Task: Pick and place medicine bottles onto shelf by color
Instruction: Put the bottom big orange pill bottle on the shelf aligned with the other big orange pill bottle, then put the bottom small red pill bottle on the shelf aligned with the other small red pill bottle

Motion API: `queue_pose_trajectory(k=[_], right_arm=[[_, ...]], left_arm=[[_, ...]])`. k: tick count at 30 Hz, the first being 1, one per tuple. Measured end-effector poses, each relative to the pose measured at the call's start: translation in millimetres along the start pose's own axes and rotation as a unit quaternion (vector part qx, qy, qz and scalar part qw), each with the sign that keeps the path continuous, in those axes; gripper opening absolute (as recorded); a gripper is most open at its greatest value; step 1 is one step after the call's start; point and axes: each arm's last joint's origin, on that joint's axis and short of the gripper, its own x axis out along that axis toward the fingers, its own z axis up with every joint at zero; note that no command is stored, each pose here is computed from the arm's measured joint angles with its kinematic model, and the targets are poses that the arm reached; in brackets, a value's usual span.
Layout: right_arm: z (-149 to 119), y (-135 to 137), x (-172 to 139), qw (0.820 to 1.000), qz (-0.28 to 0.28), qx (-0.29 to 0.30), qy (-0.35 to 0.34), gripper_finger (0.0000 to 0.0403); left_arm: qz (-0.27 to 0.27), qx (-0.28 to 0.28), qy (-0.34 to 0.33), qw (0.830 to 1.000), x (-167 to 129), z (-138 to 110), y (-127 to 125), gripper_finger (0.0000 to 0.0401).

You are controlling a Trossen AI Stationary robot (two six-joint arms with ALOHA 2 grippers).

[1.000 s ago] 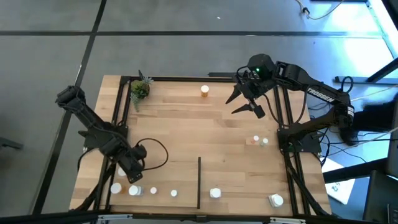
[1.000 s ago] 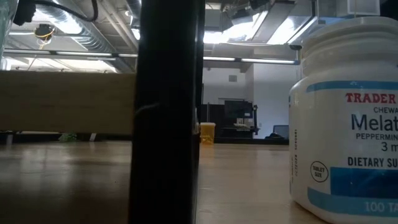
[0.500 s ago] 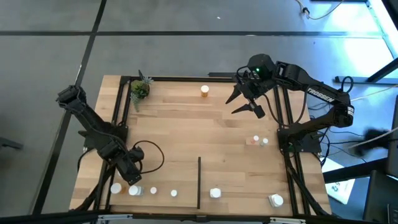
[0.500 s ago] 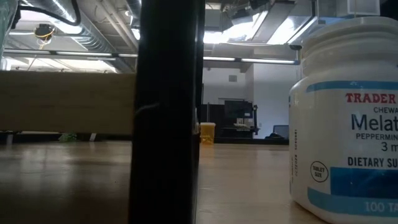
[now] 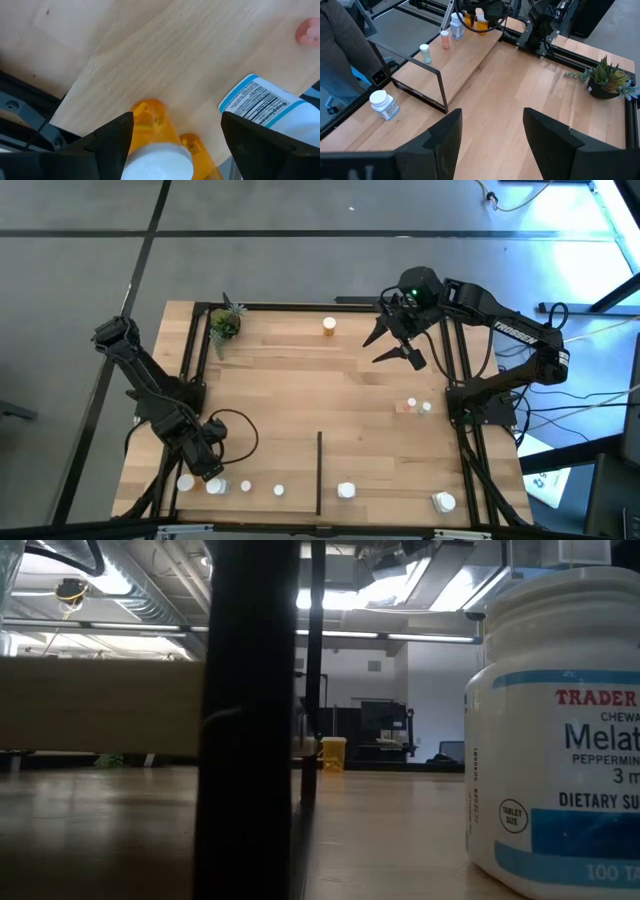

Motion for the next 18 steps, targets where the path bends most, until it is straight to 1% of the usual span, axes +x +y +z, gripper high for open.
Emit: queue_pose_trajectory(k=[5, 10, 15, 18], right_arm=[[0.0, 0.0, 0.0, 1.0, 0.0, 0.0, 0.0, 0.0213], [0.0, 0.0, 0.0, 1.0, 0.0, 0.0, 0.0, 0.0213], [0.0, 0.1, 0.0, 1.0, 0.0, 0.001, 0.0, 0.0213], [0.0, 0.0, 0.1, 1.0, 0.001, 0.001, 0.0, 0.0213]], left_arm=[[0.0, -0.008, -0.009, 1.0, -2.3, 0.3, -0.8, 0.0294], [-0.025, -0.006, -0.065, 0.998, -12.5, 2.5, -8.3, 0.0294], [-0.042, -0.006, -0.086, 0.995, -20.5, 2.6, -13.6, 0.0294], [-0.055, -0.004, -0.121, 0.991, -27.3, 4.5, -17.5, 0.0294]])
